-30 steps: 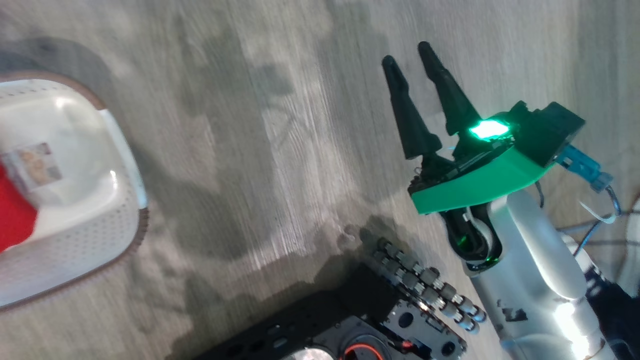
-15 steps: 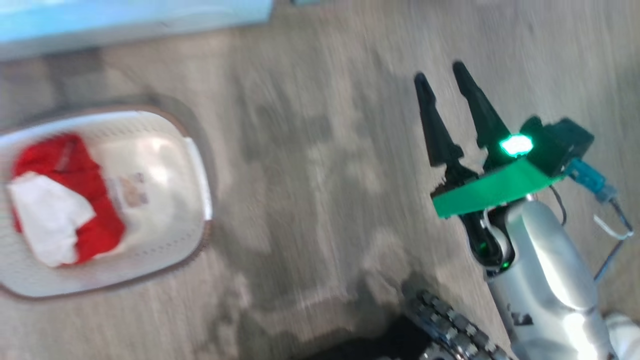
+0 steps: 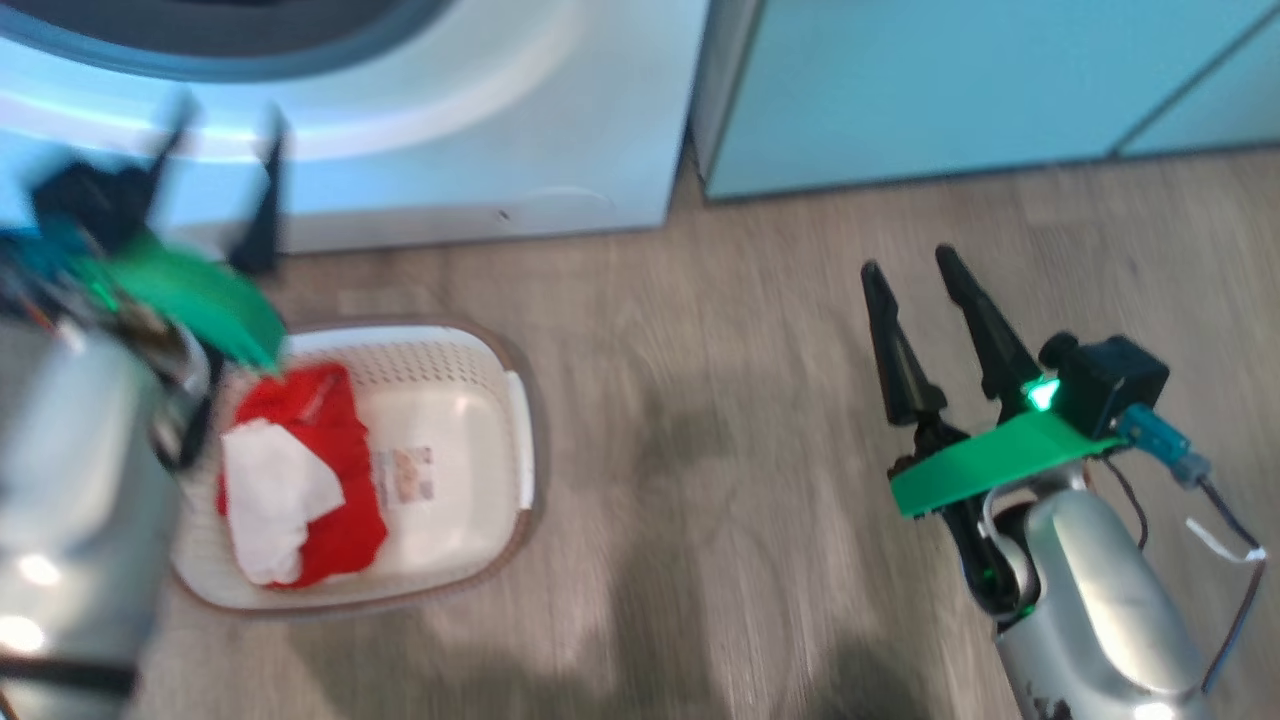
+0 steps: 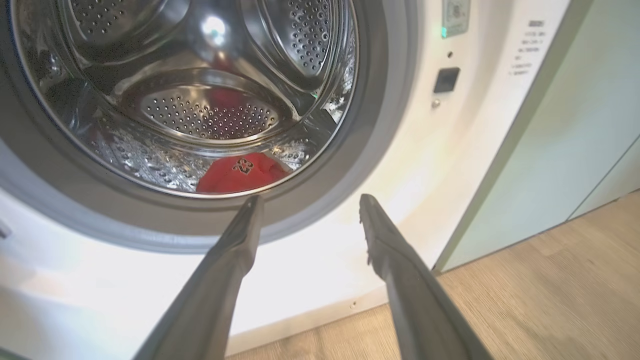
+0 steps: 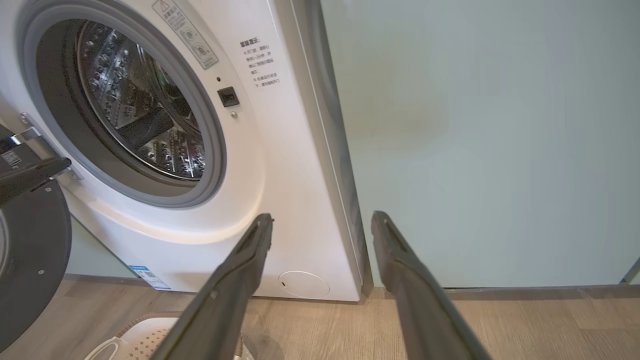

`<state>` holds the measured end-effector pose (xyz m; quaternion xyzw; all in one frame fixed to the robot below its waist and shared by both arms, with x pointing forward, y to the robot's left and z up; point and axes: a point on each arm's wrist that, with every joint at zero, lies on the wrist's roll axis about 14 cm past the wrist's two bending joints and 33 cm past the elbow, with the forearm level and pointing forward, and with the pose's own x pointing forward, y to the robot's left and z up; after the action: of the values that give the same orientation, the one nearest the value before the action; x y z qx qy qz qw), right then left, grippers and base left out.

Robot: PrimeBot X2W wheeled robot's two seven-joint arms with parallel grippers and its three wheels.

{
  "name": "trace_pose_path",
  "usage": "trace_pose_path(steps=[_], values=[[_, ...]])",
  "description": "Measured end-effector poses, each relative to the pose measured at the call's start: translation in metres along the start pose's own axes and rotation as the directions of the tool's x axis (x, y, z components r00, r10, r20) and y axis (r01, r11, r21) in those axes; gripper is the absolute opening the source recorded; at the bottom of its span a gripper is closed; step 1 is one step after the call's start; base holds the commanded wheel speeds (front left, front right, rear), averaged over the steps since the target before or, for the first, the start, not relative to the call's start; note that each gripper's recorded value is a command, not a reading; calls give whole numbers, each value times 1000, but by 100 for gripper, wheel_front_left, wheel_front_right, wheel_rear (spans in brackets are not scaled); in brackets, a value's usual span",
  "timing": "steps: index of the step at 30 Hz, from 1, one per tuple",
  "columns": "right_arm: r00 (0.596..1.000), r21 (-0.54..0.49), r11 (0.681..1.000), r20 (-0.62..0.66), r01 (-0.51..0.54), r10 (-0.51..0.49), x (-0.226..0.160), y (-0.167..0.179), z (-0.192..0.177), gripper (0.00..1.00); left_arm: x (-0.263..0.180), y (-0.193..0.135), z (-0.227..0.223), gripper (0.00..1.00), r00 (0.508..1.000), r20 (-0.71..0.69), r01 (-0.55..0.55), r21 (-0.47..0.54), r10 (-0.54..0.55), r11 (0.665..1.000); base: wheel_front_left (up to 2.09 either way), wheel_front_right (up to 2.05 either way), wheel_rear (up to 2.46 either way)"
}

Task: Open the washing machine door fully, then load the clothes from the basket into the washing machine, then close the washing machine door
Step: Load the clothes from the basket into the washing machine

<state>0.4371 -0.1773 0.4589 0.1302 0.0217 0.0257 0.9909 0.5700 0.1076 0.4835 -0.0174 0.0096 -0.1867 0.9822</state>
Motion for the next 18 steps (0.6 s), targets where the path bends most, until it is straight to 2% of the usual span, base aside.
trace_pose_path(steps=[8,18], values=[[998,-1,999,39,-53,53,-13,22,16,100,-92,-11,-18,100,993,-39,-116,-46,115,992,0,0,0],[995,6,996,55,-89,89,-32,38,23,100,-151,-14,-1,100,974,24,-225,-53,226,973,0,0,0]])
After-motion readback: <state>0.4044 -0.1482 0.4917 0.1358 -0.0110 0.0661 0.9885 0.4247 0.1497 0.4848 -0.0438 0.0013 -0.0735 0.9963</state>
